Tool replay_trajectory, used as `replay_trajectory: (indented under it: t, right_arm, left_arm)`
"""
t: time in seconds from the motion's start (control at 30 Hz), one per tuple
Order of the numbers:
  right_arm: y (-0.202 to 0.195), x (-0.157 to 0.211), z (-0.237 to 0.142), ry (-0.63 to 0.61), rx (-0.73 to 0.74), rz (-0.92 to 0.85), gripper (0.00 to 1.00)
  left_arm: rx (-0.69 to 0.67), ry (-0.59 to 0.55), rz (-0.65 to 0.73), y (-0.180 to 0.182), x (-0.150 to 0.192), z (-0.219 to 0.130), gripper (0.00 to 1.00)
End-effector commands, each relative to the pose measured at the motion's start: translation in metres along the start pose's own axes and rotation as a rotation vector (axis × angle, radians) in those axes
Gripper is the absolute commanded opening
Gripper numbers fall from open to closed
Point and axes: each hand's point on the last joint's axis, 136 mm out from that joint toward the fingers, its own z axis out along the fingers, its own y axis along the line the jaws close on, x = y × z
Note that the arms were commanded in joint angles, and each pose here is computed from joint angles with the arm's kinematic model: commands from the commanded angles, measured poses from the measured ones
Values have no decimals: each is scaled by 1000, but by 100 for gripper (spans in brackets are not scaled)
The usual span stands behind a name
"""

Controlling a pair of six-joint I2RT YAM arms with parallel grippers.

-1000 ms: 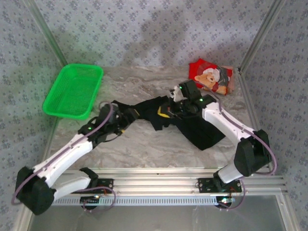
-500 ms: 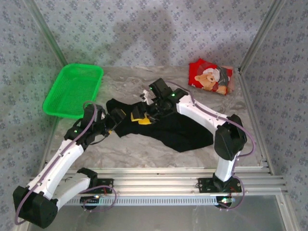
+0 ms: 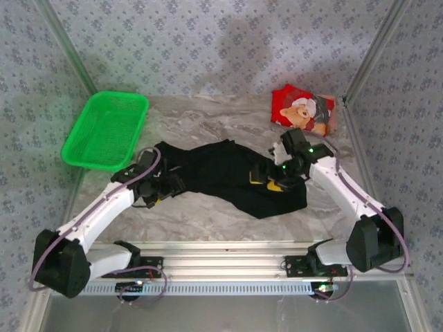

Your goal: Fold and stack the t-shirts

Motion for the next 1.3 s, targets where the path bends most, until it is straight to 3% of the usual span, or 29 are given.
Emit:
replay_trajectory:
  t: [0.0, 0.23, 0.6, 0.9, 1.07, 1.27]
  right_arm:
    - [-36, 11, 7, 13, 99, 9, 79]
    - [-53, 19, 26, 34, 105, 47, 79]
    - [-63, 12, 14, -8, 98, 44, 82]
    - [-110, 6, -6, -49, 144, 194, 83]
    - [-135, 6, -13, -79, 168, 309, 83]
    - [-163, 7, -17, -119, 200, 474, 83]
  left_arm:
    - [0, -22, -89, 10, -18, 3, 87]
    - [162, 55, -217, -18, -34, 41, 78]
    - [47, 111, -236, -10, -21, 73, 65]
    - [-60, 131, -226, 6, -17, 84, 57]
    - [-58, 116, -219, -3, -27, 104, 43]
    - [-50, 107, -163, -17, -38, 111, 4]
